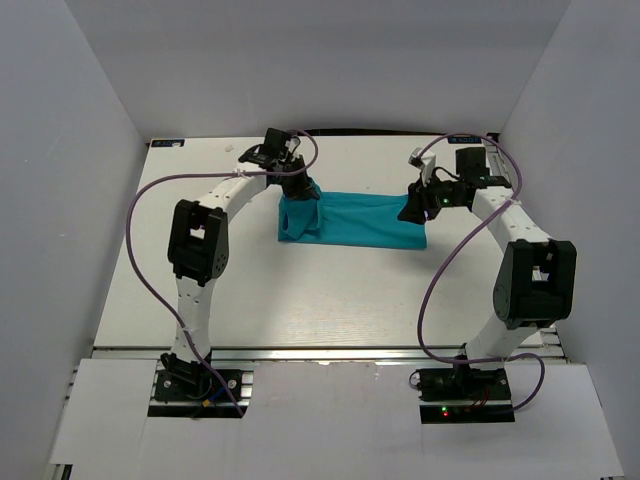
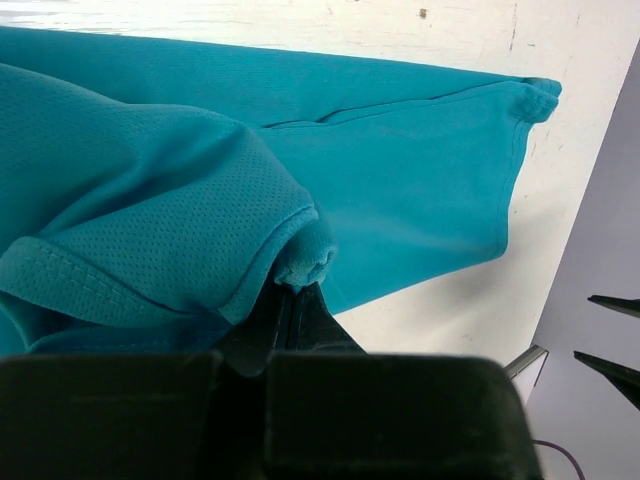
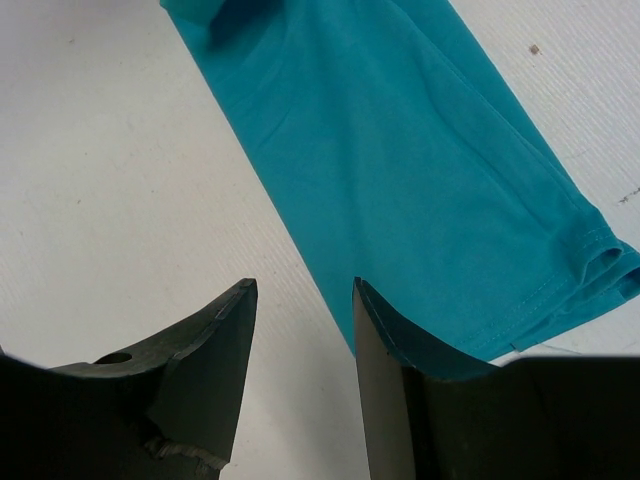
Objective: Fold and stack the t-shirts
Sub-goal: Fold the folded rectangular tshirt in 1/3 of the way
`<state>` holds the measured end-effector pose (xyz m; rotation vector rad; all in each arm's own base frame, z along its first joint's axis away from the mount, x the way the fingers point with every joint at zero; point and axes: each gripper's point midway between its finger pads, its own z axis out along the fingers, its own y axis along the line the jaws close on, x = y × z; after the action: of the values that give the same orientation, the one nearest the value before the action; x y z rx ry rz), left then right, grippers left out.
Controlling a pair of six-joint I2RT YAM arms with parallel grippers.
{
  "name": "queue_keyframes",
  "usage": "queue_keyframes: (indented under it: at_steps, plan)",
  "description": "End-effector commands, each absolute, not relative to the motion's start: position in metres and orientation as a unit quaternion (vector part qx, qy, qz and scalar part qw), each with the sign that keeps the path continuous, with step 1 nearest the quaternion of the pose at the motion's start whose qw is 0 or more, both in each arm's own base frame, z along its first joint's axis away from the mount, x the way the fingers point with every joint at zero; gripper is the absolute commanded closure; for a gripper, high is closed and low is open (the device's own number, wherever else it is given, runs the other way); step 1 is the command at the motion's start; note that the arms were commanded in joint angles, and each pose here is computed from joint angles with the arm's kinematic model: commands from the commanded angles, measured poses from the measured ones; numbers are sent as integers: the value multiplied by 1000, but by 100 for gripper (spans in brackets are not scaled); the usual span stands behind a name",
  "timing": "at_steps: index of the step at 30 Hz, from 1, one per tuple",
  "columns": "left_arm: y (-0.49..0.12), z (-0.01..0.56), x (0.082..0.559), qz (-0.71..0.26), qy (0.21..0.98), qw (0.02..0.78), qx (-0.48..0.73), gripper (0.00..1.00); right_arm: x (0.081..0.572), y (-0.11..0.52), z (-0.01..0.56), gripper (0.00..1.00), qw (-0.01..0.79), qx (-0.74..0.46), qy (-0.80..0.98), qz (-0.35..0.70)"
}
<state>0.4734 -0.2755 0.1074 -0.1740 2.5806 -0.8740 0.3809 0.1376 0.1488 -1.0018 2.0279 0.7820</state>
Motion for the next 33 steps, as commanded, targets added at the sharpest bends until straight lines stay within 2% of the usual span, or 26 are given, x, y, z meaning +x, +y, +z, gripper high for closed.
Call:
queue_keyframes:
  at_steps: [1,22,33]
  plan:
    - [-290,134,478,-321,918,227,-54,100,379,139,165,50,389,-393,774,309]
    - [-306,131,463,-309,927,212,-31,100,381,135,146,51,372,-375,794,301]
    - [-320,104,462,-301,935,184,-40,100,378,135,143,51,371,-373,796,301]
